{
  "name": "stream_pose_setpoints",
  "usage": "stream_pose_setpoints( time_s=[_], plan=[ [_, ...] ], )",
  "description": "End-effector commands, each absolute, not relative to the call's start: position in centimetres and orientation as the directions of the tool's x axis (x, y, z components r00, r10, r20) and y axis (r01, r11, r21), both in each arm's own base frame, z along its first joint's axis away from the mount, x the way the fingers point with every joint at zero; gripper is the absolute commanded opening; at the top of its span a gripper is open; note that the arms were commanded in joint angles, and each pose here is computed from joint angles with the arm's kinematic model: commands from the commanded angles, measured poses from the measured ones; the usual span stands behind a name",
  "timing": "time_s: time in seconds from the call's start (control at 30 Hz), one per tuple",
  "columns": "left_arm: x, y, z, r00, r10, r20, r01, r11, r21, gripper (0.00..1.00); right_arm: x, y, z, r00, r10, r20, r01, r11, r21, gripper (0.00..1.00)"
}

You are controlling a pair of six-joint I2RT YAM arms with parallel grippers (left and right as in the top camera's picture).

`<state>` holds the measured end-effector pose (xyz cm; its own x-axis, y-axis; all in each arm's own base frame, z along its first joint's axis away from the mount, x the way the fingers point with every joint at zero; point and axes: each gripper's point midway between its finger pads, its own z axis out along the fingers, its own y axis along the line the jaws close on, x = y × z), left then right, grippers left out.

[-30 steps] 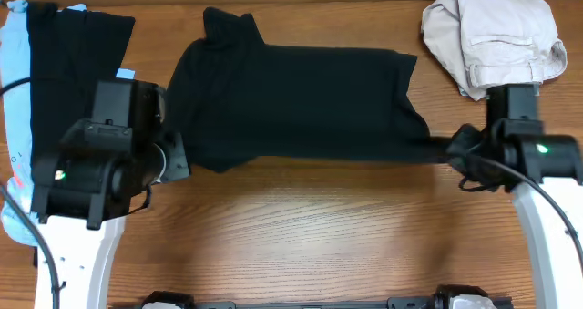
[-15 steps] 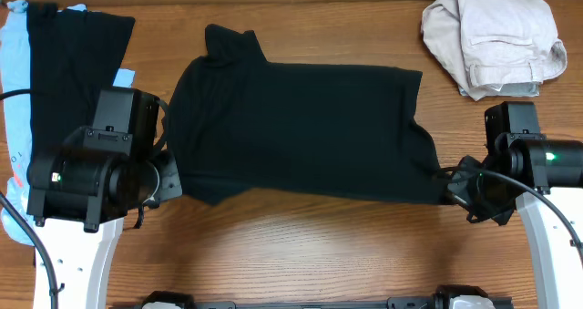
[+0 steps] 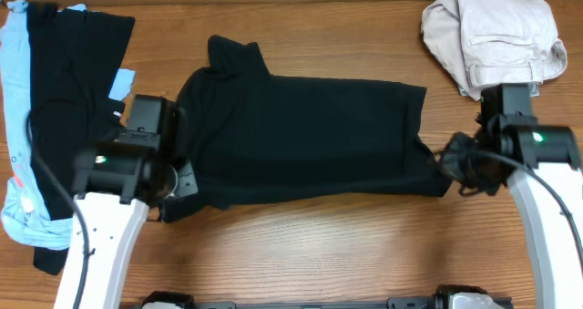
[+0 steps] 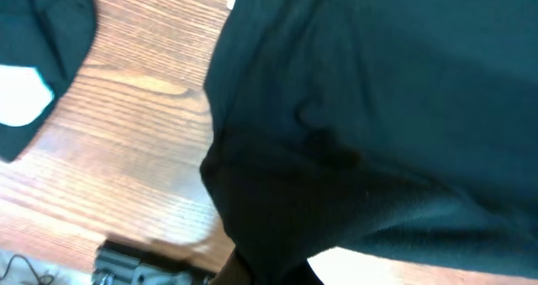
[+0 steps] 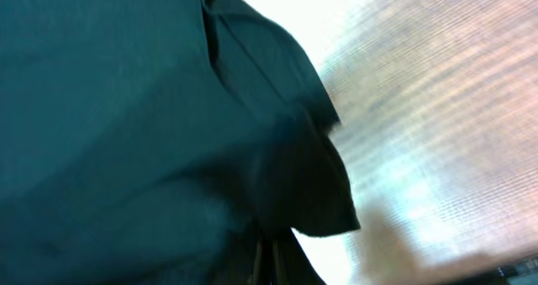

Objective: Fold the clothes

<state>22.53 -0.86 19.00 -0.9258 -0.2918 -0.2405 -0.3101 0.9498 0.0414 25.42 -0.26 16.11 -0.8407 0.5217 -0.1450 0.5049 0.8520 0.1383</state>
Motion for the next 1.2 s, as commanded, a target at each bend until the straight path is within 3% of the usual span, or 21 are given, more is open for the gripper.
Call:
stream_pose_setpoints(
  time_s=[0.0,0.4,0.77,1.1,1.17],
  plan=[
    [23.2,-0.3,16.6,-0.918,-0.323,-0.23,-0.346,0.936,0.067,0.04,26.3,-0.2,13.6,-0.859,0.504,-0.087,0.495,0.862,0.112,0.04],
    [30.7,0.8,9.6,-0.902,-0.312,-0.297,-0.372,0.912,0.171,0.04,33.2,-0.5,7.5,-0.858,0.501,-0.116,0.487,0.864,0.128,0.04],
    [35.3,0.9,4.7,-0.888,-0.316,-0.333,-0.389,0.904,0.178,0.04,34.1,0.7,4.7,-0.884,0.462,-0.071,0.45,0.883,0.133,0.04],
    [38.7,1.5,5.1,-0.825,-0.34,-0.452,-0.432,0.895,0.114,0.04,34.4,1.1,4.3,-0.889,0.451,-0.075,0.439,0.888,0.135,0.04],
    [38.9,1.5,5.2,-0.821,-0.341,-0.458,-0.432,0.895,0.11,0.11,34.4,1.1,4.3,-0.889,0.451,-0.073,0.439,0.888,0.135,0.04]
  ],
)
